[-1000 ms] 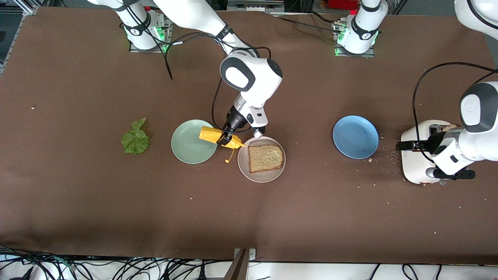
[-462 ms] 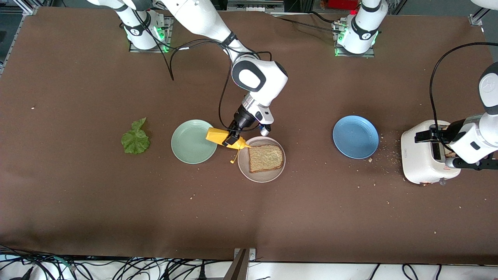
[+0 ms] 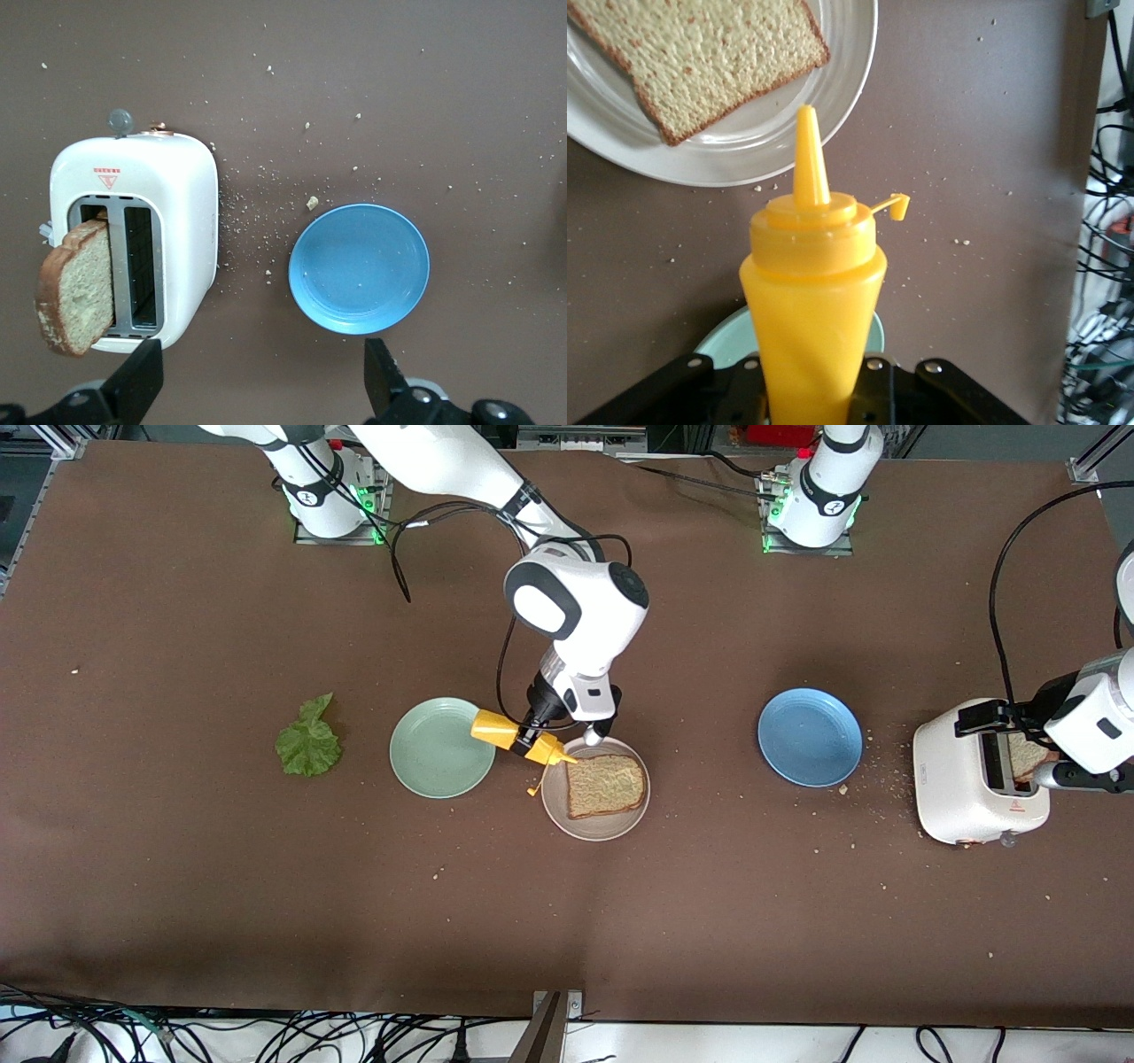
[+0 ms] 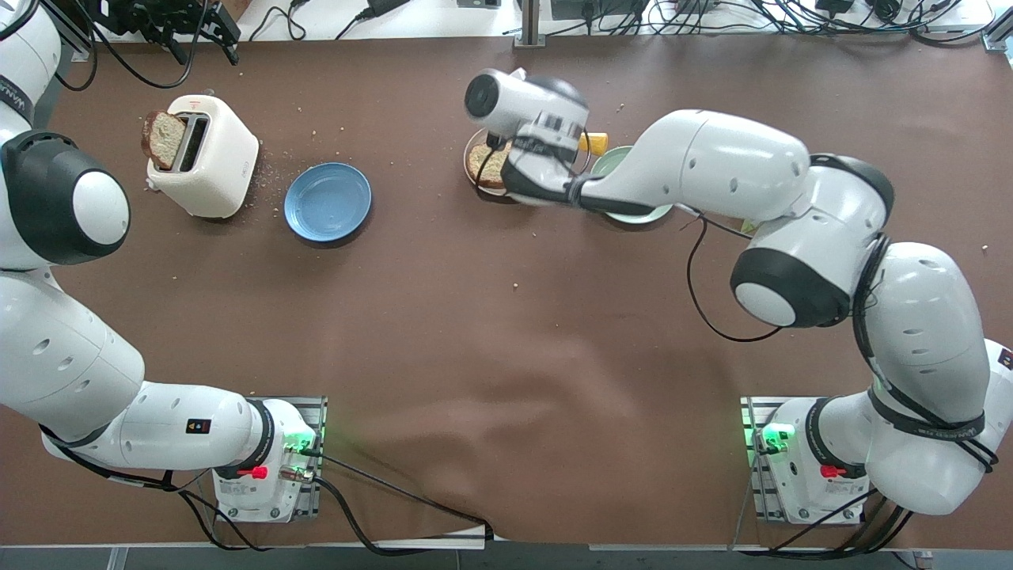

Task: Make sandwich in beige plate with both arms
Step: 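Squeeze the yellow bottle over the bread with the right gripper, then set the yellow bottle down beside the green plate with the right gripper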

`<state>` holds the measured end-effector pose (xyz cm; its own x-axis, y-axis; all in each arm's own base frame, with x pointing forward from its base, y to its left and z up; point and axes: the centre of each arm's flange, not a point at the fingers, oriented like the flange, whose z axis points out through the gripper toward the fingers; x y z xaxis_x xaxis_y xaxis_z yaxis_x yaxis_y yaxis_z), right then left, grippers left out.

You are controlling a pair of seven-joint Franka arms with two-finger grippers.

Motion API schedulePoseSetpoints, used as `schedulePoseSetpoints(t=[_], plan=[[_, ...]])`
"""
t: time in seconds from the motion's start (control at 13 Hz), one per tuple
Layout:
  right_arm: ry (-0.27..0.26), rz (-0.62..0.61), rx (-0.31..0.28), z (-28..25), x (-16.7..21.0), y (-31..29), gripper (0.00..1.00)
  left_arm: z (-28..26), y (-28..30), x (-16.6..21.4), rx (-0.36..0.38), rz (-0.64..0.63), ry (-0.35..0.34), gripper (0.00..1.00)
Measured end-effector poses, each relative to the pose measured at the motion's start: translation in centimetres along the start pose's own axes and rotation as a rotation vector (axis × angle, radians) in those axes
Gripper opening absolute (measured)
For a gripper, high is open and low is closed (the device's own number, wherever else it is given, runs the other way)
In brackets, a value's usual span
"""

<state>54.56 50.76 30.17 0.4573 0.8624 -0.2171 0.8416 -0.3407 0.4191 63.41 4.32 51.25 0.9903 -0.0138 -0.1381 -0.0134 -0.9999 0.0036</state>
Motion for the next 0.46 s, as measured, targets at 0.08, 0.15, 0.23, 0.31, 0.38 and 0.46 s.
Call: schedulePoseSetpoints(t=[0.08, 0.15, 0.23, 0.31, 0.38, 0.46], plan=[[0.039, 0.034, 0.106, -0.1, -1.1, 2.6, 0.11, -0.7, 0.1, -0.3, 0.000, -0.016, 0.008, 1.00], [0.079, 0.058, 0.213, 0.0, -2.3, 5.2, 0.11, -1.1, 0.1, -0.5, -0.001, -0.024, 0.011, 1.00], [0.123, 0.068, 0.313, 0.3, -3.4, 7.4, 0.11, -1.1, 0.1, -0.6, -0.001, -0.028, 0.009, 1.00], [0.169, 0.068, 0.395, 0.7, -4.4, 9.2, 0.11, -1.0, 0.1, -0.6, -0.001, -0.030, 0.006, 1.00], [0.211, 0.061, 0.460, 1.2, -5.2, 10.7, 0.11, -0.9, 0.0, -0.6, -0.002, -0.031, 0.005, 1.00], [0.247, 0.054, 0.508, 1.7, -6.0, 11.9, 0.11, -0.9, 0.0, -0.6, -0.002, -0.032, 0.003, 1.00]])
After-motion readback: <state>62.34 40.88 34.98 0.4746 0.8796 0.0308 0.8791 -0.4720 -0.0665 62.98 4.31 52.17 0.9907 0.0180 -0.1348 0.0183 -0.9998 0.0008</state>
